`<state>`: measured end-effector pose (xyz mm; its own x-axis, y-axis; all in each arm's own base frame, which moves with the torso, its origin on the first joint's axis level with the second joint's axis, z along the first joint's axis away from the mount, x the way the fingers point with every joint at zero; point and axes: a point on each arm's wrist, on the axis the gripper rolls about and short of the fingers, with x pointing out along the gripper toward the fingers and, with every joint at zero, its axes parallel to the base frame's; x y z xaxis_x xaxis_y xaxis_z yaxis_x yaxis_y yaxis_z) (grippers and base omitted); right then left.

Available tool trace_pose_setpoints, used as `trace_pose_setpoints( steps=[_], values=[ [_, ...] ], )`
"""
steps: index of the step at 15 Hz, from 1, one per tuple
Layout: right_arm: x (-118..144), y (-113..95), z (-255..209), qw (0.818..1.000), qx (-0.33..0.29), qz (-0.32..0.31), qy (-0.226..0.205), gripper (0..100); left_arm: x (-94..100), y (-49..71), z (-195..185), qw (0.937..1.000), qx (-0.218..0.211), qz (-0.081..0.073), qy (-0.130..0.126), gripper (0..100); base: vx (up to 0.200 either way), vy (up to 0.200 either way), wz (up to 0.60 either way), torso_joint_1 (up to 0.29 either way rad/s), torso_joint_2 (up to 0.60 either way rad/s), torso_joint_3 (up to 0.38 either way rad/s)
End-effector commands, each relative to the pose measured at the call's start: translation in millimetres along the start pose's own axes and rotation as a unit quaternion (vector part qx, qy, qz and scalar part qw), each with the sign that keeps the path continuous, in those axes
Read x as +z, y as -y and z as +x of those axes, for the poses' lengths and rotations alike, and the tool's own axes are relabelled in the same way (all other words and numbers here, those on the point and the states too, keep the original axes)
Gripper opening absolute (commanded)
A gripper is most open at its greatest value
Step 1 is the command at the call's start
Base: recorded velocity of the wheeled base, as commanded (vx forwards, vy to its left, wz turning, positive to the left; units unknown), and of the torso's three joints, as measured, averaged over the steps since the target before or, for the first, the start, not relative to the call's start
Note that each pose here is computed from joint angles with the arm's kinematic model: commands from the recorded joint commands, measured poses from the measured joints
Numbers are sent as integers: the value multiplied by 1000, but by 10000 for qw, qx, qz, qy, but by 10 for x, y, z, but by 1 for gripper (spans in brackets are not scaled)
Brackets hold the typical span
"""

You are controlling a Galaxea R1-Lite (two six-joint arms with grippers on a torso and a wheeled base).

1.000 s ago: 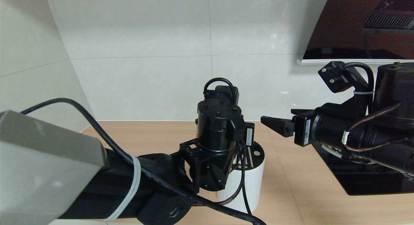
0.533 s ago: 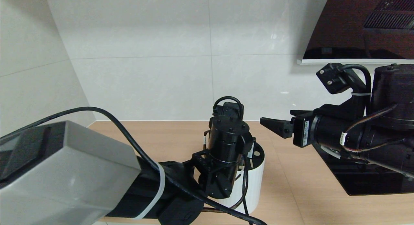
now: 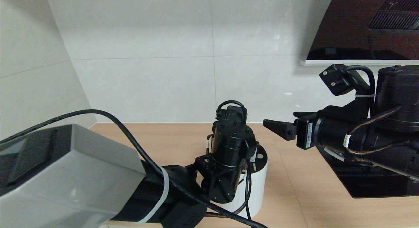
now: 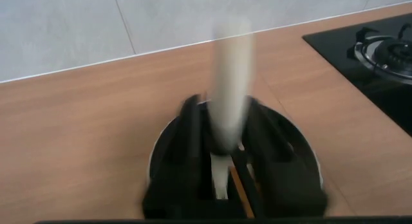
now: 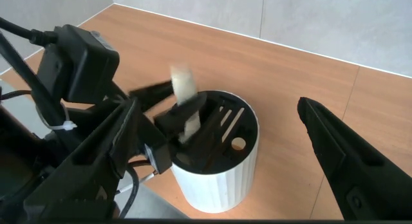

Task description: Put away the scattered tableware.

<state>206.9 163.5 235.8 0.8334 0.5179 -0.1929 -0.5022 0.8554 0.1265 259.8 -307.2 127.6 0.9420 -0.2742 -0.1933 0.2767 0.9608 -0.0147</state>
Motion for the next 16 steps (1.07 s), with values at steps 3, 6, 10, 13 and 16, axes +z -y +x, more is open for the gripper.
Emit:
trace_pose_setpoints(
  steps=[3, 6, 10, 13, 16],
  values=[
    [-6, -1, 3, 10000, 6, -39, -13, 100, 18, -3, -9, 10000, -1, -18, 22, 100, 0, 0, 0, 0, 0, 0],
    [-6, -1, 3, 10000, 6, -39, -13, 100, 30, -5, -14, 10000, -3, -27, 35, 100, 0, 0, 0, 0, 0, 0],
    [40, -2, -49, 9999, 31, -25, 99, 100, 445, -134, -349, 9968, -275, -492, 569, 100, 0, 0, 0, 0, 0, 0],
    [175, 124, -216, 9989, -180, 57, 426, 100, 941, -512, -1109, 9785, -1416, -659, 1349, 100, 0, 0, 0, 0, 0, 0],
    [159, 311, -655, 9956, -531, 133, 757, 100, 1210, -1189, -1631, 9755, -928, -424, 1951, 100, 0, 0, 0, 0, 0, 0]
  ],
)
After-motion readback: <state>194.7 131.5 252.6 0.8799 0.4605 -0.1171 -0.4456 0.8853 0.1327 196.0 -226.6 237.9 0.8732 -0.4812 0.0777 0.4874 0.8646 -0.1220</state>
